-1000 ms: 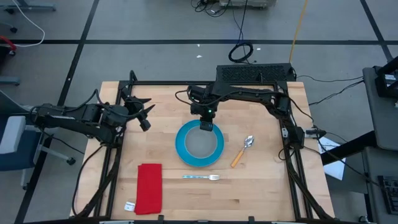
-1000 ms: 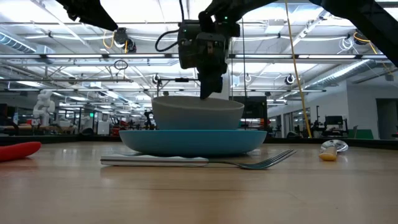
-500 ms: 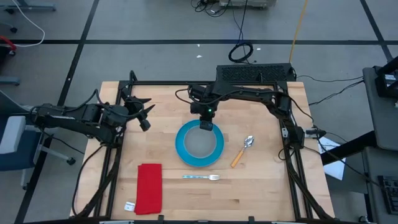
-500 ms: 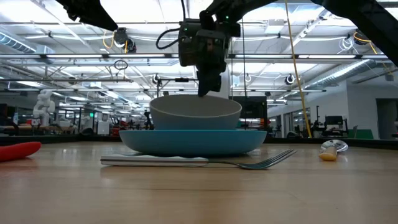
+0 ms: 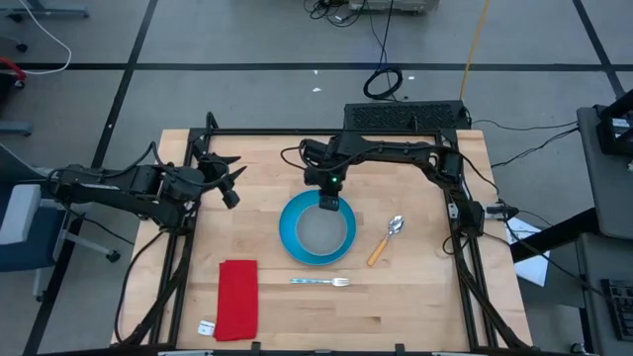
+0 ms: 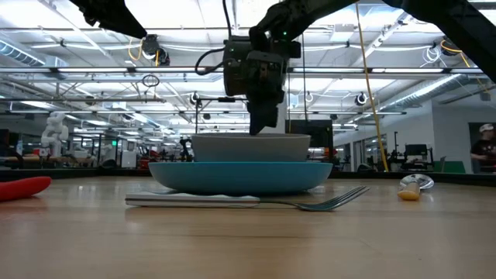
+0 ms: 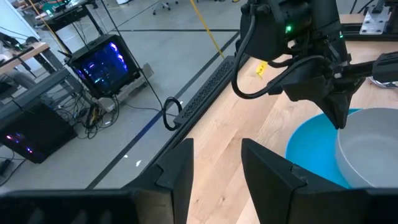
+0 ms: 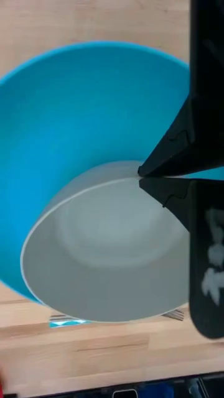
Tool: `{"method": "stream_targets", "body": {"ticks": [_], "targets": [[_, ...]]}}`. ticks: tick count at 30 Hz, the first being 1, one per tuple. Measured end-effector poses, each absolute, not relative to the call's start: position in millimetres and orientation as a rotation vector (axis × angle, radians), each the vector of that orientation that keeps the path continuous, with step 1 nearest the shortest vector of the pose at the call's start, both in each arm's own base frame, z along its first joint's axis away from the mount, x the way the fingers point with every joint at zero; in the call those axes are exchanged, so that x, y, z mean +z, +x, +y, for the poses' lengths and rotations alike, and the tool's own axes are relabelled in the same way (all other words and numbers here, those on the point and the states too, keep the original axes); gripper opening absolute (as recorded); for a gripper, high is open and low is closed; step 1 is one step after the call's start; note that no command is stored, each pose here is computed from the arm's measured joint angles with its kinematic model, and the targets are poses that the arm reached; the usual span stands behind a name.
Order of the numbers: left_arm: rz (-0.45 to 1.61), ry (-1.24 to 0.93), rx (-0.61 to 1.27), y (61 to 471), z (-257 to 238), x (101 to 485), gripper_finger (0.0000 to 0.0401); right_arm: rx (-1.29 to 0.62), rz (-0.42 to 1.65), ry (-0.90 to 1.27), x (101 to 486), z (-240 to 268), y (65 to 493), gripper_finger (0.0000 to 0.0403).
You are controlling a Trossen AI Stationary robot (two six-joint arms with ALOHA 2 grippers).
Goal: Set table place
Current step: Put the grey bowl on the blue plate
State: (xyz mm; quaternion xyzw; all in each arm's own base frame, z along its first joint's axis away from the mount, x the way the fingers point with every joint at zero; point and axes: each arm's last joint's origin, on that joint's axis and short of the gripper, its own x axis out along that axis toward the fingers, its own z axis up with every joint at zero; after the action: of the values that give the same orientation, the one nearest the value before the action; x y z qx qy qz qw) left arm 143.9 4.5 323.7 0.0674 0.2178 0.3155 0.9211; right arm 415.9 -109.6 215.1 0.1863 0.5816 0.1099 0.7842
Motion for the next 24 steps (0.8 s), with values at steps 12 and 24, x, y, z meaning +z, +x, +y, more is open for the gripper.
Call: {"method": "stream_targets", "body": {"ticks": [12, 24], "targets": [[0.447, 0.138, 0.648, 143.9, 4.5, 323.7, 0.0141, 0.240, 1.224, 0.384, 215.7, -113.2, 417.7, 0.0000], [0.448, 0.138, 0.648, 143.9, 4.5, 323.7, 0.0141, 0.237, 1.201, 0.373, 215.2, -116.4, 418.8, 0.0000]]}}
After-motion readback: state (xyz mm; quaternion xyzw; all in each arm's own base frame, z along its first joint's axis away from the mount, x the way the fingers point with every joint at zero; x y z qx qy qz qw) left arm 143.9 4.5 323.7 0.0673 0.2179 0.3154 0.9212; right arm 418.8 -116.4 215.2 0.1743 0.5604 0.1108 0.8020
